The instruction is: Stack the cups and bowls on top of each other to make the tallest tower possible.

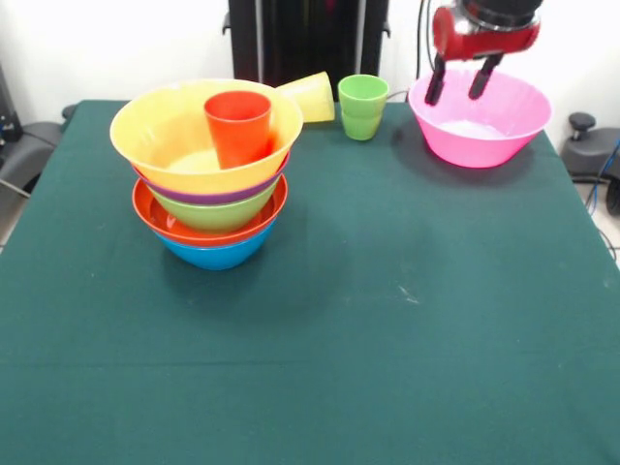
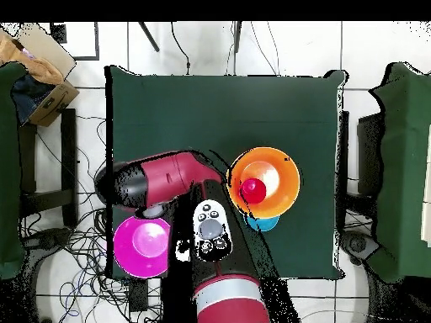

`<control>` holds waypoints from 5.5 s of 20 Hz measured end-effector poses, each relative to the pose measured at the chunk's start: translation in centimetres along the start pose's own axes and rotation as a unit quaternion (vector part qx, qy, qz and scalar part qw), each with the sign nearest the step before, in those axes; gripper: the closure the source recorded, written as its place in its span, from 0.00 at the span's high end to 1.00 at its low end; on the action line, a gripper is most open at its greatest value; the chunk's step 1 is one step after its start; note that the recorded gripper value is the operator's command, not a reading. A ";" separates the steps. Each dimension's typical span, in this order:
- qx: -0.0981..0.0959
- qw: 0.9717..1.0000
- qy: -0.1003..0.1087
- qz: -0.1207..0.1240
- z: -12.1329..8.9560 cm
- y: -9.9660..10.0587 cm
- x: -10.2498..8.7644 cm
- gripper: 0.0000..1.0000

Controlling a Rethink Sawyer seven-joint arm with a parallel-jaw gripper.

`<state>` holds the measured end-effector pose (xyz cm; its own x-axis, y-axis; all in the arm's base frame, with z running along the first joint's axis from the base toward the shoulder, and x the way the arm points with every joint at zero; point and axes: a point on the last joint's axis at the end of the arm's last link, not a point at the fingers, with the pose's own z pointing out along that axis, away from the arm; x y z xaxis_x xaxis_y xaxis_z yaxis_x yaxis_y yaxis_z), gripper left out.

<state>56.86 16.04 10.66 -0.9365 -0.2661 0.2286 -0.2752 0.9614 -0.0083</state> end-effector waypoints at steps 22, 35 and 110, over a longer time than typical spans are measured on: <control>-0.026 0.996 -0.079 0.023 12.1 -5.8 2.8 1.00; -0.040 0.998 0.016 0.039 3.7 -2.3 2.3 1.00; 0.004 0.998 -0.047 -0.032 18.2 6.0 15.0 0.00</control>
<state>37.18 16.48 -3.69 -0.9332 -0.3325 0.1361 -0.3361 0.9418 -0.0042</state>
